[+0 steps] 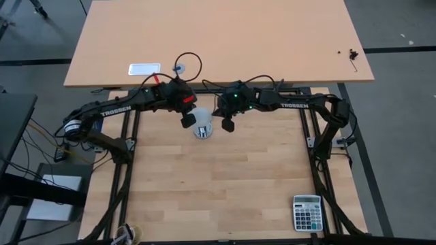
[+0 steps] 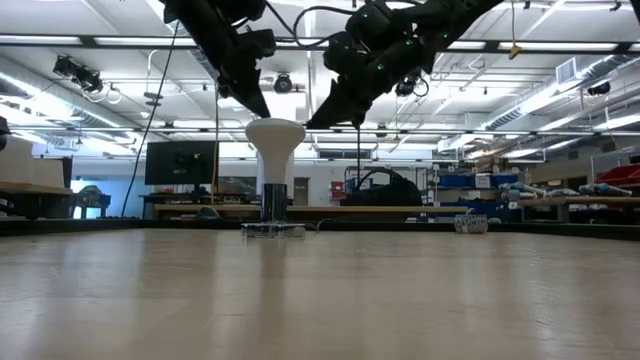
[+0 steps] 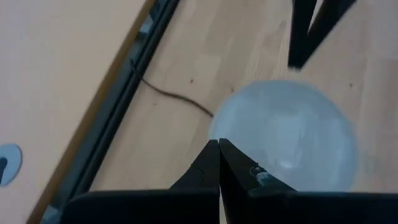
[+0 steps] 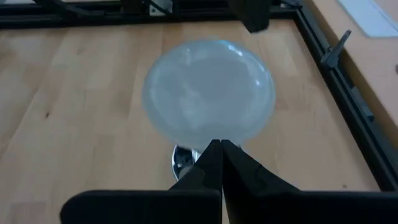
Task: Screw lightbulb
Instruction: Insert the light into the lamp socket
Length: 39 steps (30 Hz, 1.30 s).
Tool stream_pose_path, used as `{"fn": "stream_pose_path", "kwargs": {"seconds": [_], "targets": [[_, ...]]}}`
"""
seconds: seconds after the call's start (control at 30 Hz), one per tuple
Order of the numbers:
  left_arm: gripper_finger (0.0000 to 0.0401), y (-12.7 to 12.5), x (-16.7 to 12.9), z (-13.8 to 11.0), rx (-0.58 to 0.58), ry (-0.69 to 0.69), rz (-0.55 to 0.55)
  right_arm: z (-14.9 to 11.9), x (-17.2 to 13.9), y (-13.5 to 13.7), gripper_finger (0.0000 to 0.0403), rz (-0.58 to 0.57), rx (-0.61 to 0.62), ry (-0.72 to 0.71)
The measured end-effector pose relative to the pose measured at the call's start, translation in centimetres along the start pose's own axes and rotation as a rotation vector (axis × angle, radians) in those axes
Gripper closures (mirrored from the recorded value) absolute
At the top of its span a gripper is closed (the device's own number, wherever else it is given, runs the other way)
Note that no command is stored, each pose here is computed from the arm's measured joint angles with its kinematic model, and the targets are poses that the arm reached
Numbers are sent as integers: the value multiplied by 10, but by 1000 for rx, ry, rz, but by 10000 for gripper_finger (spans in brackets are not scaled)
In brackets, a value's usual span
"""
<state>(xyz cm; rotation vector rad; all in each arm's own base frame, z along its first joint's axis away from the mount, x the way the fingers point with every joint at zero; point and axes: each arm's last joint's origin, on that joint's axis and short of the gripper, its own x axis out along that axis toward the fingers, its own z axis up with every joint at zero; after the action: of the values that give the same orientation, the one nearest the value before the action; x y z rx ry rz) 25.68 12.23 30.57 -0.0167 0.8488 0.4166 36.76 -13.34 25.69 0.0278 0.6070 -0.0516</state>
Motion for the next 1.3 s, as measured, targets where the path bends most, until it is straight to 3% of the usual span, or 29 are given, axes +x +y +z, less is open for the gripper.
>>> {"fn": "stream_pose_path", "kwargs": {"seconds": [0.33, 0.5, 0.7, 1.3], "targets": [[401, 11, -2, -23, -48, -9, 18, -6, -6, 2, 395, 16, -2, 82], [401, 21, 9, -42, -89, 44, 19, -5, -11, 3, 395, 18, -7, 90], [401, 27, 21, -55, -130, 12, -12, -8, -16, 3, 395, 23, -15, 132], [401, 15, 29, -56, -158, -54, -94, -12, -23, -1, 396, 18, -3, 177]]}}
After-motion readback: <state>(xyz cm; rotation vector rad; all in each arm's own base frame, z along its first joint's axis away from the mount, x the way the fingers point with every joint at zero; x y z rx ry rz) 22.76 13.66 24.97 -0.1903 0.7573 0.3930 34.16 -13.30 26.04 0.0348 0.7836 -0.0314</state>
